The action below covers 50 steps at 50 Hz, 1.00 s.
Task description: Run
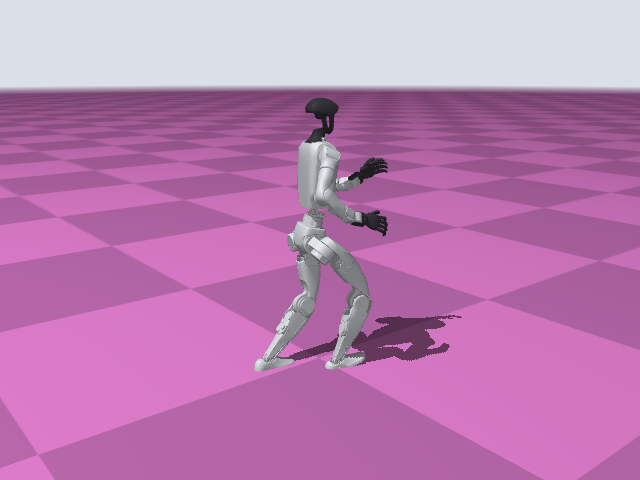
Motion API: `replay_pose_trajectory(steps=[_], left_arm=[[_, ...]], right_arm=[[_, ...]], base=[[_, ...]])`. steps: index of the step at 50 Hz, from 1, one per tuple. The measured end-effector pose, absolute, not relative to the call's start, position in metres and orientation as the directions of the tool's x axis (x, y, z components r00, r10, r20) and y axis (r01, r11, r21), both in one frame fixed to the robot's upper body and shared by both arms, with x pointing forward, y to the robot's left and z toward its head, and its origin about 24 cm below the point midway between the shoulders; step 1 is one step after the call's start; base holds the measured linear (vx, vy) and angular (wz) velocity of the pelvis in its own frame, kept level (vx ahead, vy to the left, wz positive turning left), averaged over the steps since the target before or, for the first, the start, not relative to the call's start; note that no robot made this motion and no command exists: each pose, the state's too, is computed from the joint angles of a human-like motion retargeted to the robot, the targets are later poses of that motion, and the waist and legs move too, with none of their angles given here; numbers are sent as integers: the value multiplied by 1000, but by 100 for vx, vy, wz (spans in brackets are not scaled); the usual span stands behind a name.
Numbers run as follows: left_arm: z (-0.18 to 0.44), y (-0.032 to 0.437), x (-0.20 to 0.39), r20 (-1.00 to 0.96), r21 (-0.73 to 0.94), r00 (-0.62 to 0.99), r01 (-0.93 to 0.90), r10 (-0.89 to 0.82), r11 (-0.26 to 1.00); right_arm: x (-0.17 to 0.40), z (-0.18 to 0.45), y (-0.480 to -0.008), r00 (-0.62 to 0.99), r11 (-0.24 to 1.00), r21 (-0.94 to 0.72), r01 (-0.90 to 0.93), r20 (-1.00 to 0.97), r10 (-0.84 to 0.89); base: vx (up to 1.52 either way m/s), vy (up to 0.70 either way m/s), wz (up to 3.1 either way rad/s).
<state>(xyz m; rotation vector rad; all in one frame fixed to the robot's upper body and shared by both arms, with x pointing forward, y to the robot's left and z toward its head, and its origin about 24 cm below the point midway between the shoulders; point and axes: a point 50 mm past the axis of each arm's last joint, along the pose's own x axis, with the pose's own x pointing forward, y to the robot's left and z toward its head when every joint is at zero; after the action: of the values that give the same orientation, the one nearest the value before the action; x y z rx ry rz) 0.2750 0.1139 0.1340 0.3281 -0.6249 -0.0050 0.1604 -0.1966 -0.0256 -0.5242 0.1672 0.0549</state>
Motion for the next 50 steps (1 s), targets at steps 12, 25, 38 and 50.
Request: replay_pose_trajectory(steps=[12,25,38,50], left_arm=[[44,129,237,179,407,968,88,-174,909],[20,180,185,21,329,1000,-9,3,944],[132,131,267,563,233,826,-142,-14,962],[51,141,233,200,349,974,28,-103,937]], right_arm=[[224,26,-174,990,848,-528,41,133,35],[230,51,-145,965,914,-406,-20,232,124],[159,-26,-188,988,894,-444,-65,-156,-6],[217,18,-178,995,849,-526,45,97,8]], base=[[-3,-7,0],[0,4,44],[1,1,-28],[-3,-7,-6]])
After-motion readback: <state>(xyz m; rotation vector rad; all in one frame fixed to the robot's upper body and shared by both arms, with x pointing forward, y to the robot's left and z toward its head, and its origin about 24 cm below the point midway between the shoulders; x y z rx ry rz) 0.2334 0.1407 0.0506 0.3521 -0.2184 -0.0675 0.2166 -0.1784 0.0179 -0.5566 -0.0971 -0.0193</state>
